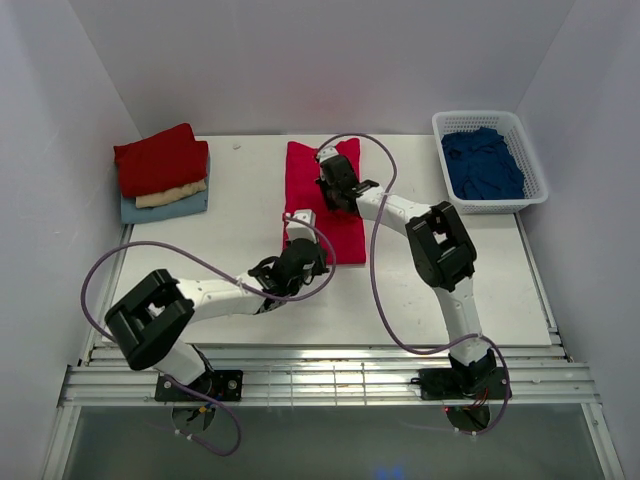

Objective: Fold and stack the t-shirts
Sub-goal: Fold the tshirt

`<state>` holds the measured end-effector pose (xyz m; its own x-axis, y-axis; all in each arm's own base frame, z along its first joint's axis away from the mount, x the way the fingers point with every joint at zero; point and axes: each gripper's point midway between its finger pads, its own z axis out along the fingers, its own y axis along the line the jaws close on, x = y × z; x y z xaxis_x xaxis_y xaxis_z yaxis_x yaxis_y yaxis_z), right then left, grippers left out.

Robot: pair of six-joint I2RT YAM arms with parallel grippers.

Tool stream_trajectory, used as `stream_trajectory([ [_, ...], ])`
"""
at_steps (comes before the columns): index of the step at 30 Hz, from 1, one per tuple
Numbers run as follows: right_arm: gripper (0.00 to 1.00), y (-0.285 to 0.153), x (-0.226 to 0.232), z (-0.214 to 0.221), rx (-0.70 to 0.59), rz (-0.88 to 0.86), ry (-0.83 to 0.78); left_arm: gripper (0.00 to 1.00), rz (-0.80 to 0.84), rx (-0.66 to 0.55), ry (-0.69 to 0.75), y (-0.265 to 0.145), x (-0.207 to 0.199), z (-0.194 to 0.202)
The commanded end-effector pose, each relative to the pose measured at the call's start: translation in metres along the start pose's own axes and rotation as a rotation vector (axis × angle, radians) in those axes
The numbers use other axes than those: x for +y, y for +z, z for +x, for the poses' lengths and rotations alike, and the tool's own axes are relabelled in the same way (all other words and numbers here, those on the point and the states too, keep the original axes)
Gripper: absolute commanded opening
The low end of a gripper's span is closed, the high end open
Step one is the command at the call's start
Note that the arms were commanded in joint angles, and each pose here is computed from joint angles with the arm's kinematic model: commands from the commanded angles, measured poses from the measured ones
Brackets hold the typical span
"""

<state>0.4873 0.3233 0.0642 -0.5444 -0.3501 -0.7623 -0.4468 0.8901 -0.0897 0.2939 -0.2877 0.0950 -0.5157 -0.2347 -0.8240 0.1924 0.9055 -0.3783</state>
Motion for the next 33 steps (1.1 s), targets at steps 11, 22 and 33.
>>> stream_trajectory([
  [11, 0.08, -0.091, -0.021, -0.01, -0.152, 0.019, 0.021, 0.0, 0.152, -0.055, 0.112, 0.065, -0.052, -0.007],
  [22, 0.08, -0.09, -0.003, 0.017, -0.06, -0.077, 0.041, 0.0, 0.045, 0.016, 0.137, 0.08, -0.016, 0.035],
  [33, 0.08, -0.067, 0.02, 0.061, 0.066, -0.177, 0.064, 0.0, 0.007, 0.048, 0.111, 0.078, 0.0, 0.052],
])
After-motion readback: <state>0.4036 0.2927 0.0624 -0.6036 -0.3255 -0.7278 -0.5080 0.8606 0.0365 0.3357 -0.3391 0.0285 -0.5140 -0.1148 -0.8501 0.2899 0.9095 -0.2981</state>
